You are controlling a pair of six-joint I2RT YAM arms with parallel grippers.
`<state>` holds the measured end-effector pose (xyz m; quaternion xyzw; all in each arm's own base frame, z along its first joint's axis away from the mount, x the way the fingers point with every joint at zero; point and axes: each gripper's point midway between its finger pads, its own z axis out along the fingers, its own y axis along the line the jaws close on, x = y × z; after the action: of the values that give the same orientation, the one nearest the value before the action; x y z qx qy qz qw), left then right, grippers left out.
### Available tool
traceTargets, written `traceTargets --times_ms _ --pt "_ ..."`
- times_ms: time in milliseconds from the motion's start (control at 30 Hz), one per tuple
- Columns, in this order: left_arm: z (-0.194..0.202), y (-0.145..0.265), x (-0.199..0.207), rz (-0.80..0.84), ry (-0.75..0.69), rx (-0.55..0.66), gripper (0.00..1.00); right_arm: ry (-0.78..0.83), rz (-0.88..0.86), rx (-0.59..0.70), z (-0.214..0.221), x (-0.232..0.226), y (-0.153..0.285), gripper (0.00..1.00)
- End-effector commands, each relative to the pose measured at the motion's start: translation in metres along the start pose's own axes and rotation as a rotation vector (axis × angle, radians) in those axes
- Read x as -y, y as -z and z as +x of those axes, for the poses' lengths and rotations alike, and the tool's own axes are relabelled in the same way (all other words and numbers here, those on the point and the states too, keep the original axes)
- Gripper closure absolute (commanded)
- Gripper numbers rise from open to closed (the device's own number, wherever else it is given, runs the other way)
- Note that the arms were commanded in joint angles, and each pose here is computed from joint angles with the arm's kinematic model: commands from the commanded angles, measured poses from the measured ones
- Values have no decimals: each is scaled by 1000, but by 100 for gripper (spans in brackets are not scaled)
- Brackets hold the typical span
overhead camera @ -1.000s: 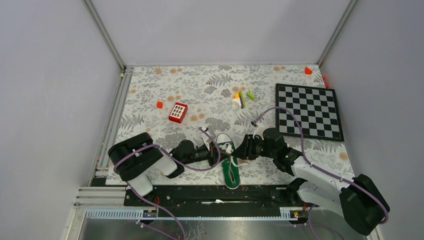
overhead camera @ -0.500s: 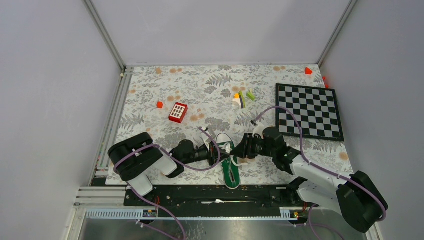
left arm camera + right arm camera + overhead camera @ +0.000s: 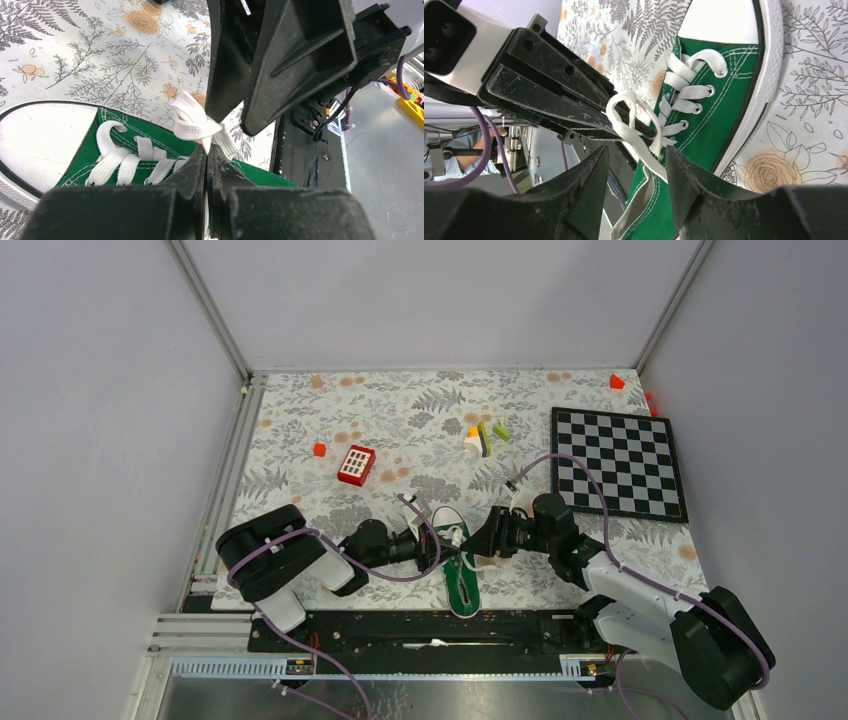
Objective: Tie the shoes
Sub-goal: Cross the shoelace with the shoelace.
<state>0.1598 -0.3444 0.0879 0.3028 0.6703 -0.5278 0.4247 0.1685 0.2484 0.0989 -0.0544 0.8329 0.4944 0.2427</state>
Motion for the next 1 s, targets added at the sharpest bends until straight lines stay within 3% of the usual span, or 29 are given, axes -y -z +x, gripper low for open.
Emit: traceTargets --times_ms 0,400,667,967 --pt "-14 0 4 24 -42 52 100 18 -61 -2 -1 -12 4 47" --pt "-22 -1 0 5 -60 60 100 45 7 69 -12 -1 12 48" --pt "-25 -1 3 19 -63 77 100 23 37 97 -18 5 11 60" --pt "-31 0 10 49 -93 96 100 19 -14 40 -21 -2 -4 55"
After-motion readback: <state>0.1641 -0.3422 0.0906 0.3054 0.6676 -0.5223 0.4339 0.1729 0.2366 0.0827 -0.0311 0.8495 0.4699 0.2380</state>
